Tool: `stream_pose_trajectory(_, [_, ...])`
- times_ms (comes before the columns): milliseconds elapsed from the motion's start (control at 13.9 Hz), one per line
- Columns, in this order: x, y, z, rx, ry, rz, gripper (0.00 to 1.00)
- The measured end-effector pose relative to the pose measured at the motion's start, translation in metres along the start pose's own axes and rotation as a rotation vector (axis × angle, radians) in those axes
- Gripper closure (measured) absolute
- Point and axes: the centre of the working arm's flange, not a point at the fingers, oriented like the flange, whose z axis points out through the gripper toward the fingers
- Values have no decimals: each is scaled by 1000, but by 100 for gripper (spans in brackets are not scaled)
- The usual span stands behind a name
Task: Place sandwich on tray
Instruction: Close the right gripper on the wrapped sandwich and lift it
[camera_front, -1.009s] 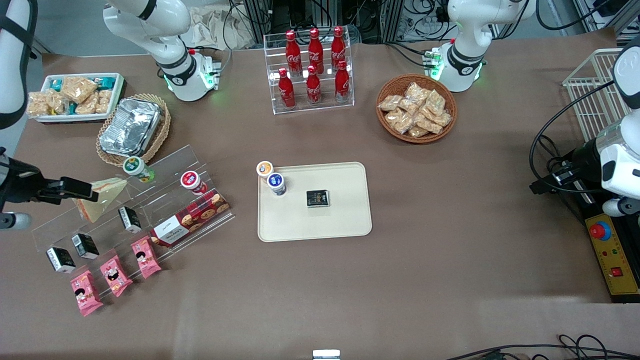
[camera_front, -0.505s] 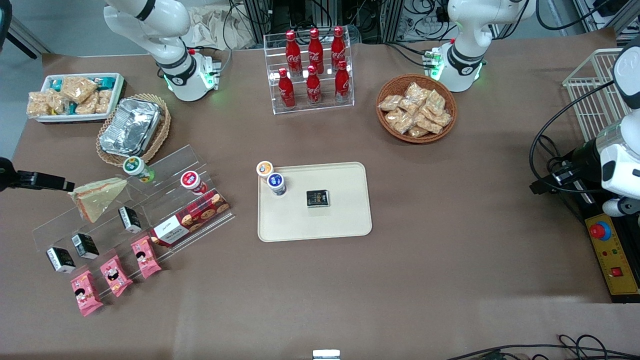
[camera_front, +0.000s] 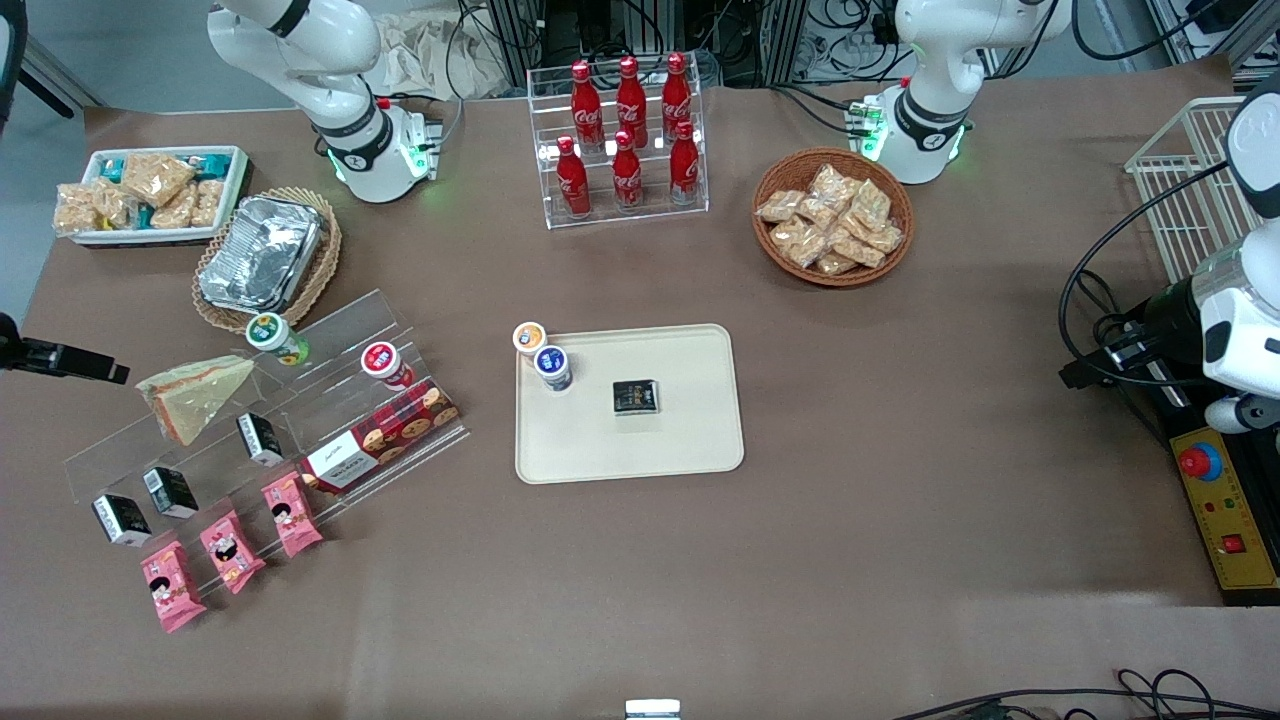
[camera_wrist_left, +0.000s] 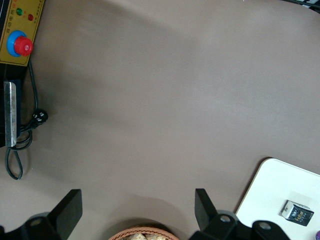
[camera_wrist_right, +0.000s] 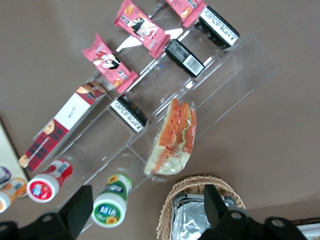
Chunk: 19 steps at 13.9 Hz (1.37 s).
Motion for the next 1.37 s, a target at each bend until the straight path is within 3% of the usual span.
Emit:
stream_pose_trajectory(360, [-18, 7, 50, 0, 45, 74, 0])
stream_pose_trajectory(1369, [-7, 9, 129, -34, 19, 303, 4])
